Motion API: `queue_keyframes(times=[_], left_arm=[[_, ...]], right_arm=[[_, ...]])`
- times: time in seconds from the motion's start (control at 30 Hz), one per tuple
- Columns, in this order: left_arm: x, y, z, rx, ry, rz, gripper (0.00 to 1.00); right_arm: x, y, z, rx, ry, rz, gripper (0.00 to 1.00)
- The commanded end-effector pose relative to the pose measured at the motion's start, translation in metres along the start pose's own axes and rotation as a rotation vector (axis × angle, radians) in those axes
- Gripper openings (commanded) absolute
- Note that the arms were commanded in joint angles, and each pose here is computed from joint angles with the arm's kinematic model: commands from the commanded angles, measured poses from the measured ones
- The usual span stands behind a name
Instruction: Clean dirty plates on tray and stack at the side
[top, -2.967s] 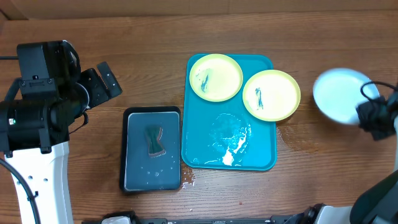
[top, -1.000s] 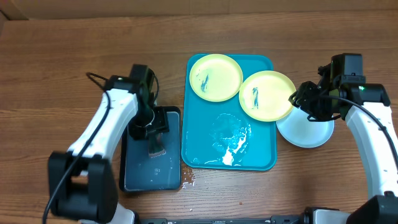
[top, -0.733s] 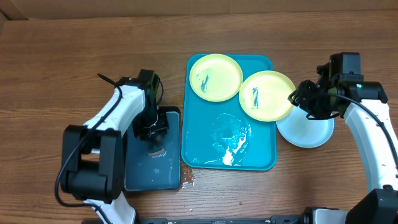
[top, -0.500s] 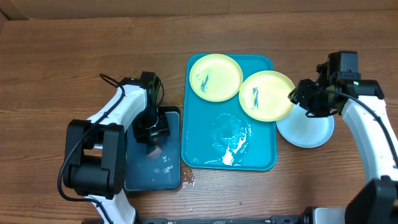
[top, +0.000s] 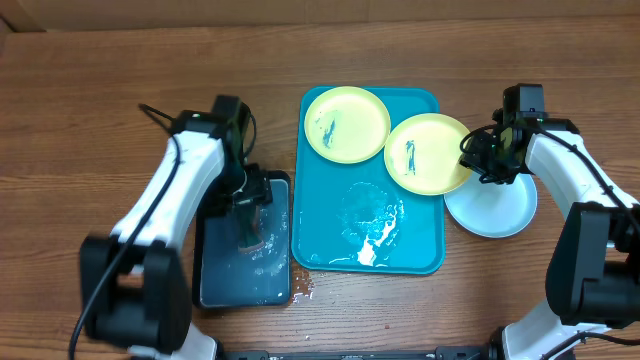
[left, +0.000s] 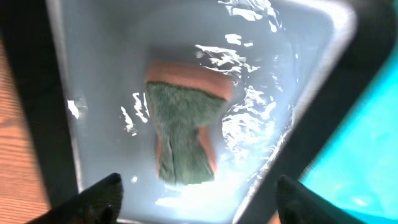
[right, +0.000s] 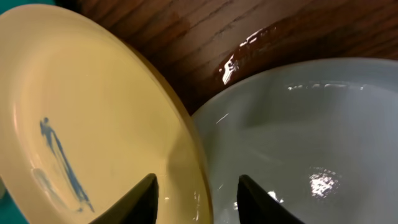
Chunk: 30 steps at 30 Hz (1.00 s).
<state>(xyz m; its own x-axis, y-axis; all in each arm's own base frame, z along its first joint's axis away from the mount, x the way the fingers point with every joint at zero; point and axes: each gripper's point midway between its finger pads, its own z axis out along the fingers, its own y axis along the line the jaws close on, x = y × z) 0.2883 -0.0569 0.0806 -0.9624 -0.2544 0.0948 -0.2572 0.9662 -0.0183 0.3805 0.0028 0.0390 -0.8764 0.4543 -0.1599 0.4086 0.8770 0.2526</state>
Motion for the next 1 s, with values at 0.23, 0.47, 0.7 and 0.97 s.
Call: queue_keyframes(times=[0.23,0.47,0.7,0.97], left_arm=[[0.002,-0.005,-0.042,0.068,-0.123,0.072,1.00],[0.011,-0.006,-0.016,0.079,-0.055,0.065,1.00],[0.018,-0.012,0.010,0.116,-0.006,0.064,1.00],[0.012,0.007,0.013,0.010,-0.039,0.061,0.99]], right_arm=[[0.004,0.002,-0.014,0.007,0.006,-0.005,0.04],[0.039,0.033,-0.067,-0.093,0.041,-0.061,0.04],[0.107,0.049,-0.050,-0.018,0.187,-0.161,0.04],[0.144,0.055,-0.003,-0.002,0.163,-0.175,0.04]])
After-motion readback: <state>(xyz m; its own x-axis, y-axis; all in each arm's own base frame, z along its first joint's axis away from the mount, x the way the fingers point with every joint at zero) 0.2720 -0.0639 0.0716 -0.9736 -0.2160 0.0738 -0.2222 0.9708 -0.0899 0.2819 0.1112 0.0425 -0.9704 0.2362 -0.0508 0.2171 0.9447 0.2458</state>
